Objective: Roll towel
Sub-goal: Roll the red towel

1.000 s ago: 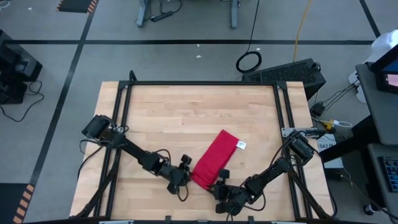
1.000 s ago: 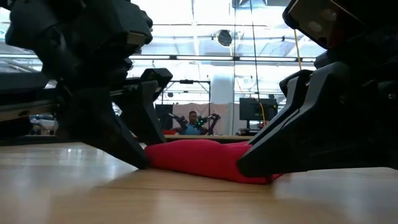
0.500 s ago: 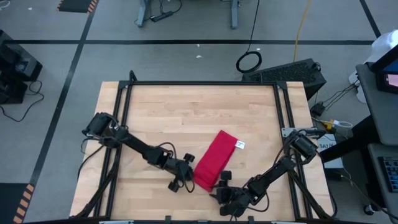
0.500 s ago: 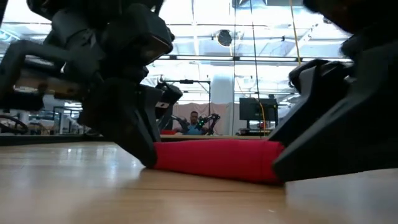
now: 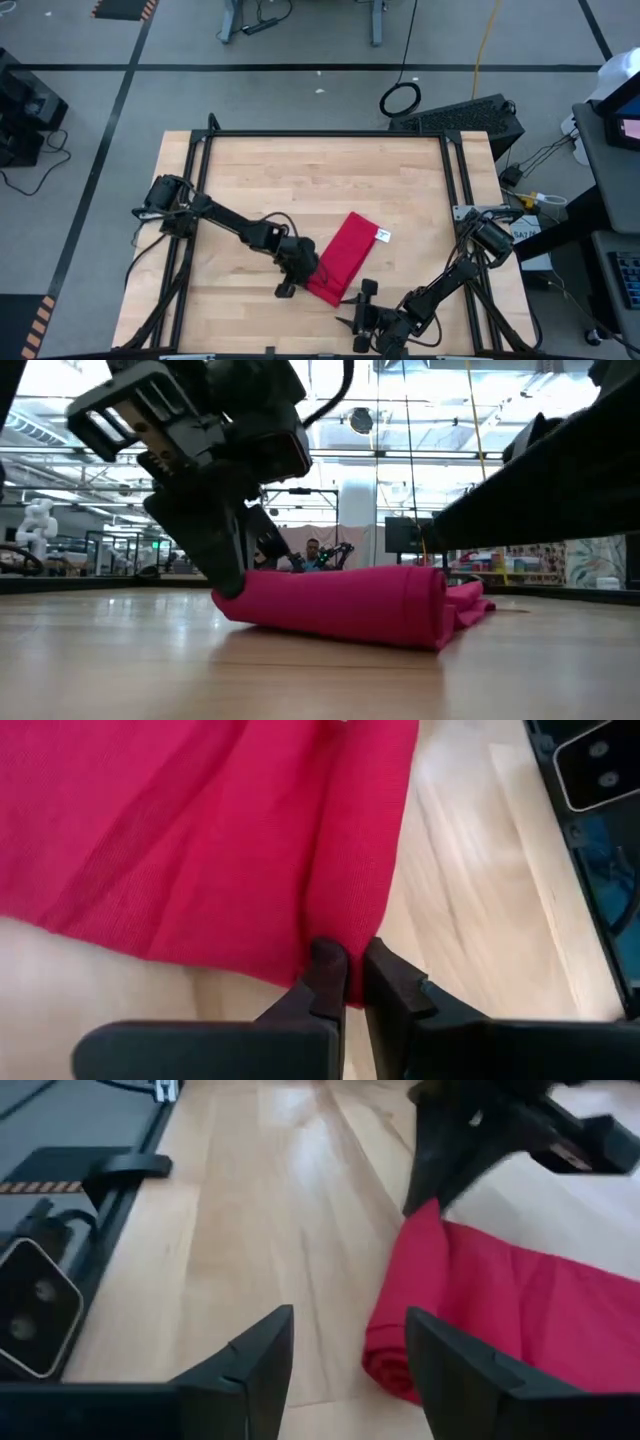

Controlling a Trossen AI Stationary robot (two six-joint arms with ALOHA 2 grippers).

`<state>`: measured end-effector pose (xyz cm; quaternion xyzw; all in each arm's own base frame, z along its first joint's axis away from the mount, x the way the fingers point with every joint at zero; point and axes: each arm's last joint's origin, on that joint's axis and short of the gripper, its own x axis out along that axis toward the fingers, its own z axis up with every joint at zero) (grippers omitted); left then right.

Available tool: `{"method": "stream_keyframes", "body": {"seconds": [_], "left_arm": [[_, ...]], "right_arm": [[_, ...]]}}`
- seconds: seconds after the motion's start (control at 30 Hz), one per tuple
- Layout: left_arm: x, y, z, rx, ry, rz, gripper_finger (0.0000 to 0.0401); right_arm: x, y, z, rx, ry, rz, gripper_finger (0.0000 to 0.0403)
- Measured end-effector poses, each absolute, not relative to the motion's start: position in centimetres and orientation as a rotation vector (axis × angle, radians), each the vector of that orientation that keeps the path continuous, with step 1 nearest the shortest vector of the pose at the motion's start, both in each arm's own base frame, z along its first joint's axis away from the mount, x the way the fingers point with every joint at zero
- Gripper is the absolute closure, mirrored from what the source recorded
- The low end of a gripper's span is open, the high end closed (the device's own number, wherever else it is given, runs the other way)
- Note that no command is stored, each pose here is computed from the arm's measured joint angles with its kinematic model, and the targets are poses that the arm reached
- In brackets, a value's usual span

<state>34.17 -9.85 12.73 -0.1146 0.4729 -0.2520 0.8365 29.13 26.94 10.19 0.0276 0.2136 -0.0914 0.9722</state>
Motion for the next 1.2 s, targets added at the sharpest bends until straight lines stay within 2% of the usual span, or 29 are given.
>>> {"method": "stream_keyframes", "body": {"seconds": [0.2,0.47,0.67,1.2], "left_arm": [[34.4,-9.0,12.8,-0.288,1.003,-0.517,0.0377],[34.4,-9.1,12.8,-0.287,1.001,-0.521,0.0377],[34.4,-9.1,12.8,-0.287,1.001,-0.521,0.0377],[34.5,-9.0,12.8,-0.274,0.993,-0.501,0.0377]], "right_arm": [[29.2,26.8,10.3,-0.021,0.412,-0.204,0.0235],[30.0,26.0,9.6,-0.036,0.422,-0.23,0.0232],[30.4,25.8,8.2,-0.015,0.443,-0.22,0.0238],[30.1,25.5,7.6,0.029,0.479,-0.257,0.0238]]}}
